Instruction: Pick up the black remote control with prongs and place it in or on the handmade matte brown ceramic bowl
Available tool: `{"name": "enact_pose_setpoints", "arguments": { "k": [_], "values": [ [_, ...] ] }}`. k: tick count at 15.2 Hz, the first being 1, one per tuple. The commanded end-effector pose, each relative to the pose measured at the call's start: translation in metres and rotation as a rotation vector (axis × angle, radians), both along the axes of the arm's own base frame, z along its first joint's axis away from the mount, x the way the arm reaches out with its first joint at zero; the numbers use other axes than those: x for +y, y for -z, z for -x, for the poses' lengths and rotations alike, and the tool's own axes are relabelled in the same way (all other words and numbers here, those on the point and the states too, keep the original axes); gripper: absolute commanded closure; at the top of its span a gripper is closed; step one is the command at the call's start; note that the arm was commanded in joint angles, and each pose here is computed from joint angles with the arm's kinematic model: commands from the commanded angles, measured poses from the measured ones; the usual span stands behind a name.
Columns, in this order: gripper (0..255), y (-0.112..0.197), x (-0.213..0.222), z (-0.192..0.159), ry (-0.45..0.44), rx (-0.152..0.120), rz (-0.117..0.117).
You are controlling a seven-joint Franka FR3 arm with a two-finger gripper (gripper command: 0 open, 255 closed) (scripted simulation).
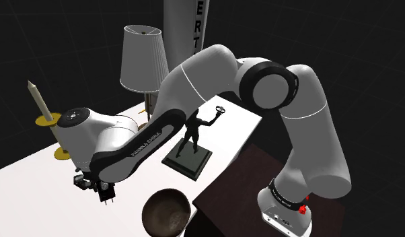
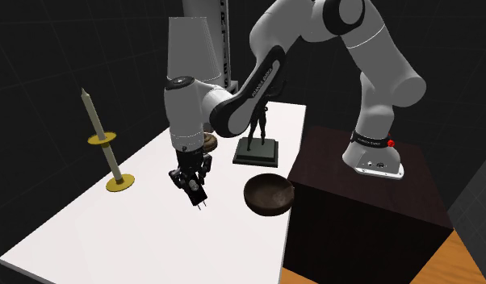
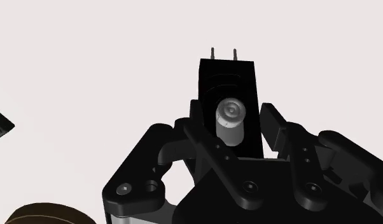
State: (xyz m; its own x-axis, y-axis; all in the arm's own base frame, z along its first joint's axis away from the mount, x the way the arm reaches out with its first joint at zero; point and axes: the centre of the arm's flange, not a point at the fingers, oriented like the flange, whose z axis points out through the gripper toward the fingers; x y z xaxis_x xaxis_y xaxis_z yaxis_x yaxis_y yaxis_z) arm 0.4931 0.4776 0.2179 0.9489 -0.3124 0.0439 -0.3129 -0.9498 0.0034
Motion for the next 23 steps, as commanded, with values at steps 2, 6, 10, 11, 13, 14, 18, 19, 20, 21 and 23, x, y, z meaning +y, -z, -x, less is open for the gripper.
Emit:
{"name": "enact_pose_setpoints", "arguments": {
  "k": [2,6,10,11,13,14,18,19,20,21,23],
  "values": [
    [255,-0.017,0.000,-0.001,0.000,0.000,0.000],
    [255,-0.038,0.000,-0.001,0.000,0.000,0.000],
    [255,-0.052,-0.006,0.011,0.000,0.000,0.000],
    [255,-0.052,-0.013,0.023,0.000,0.000,0.000],
    [255,-0.052,-0.025,0.046,0.000,0.000,0.000],
    [255,-0.052,-0.031,0.057,0.000,0.000,0.000],
    [255,-0.053,-0.057,0.104,0.000,0.000,0.000],
    [255,-0.053,-0.063,0.115,0.000,0.000,0.000],
    [255,-0.053,-0.069,0.127,0.000,0.000,0.000],
    [255,-0.053,-0.076,0.139,0.000,0.000,0.000],
    [255,-0.053,-0.088,0.162,0.000,0.000,0.000]
  ]
}}
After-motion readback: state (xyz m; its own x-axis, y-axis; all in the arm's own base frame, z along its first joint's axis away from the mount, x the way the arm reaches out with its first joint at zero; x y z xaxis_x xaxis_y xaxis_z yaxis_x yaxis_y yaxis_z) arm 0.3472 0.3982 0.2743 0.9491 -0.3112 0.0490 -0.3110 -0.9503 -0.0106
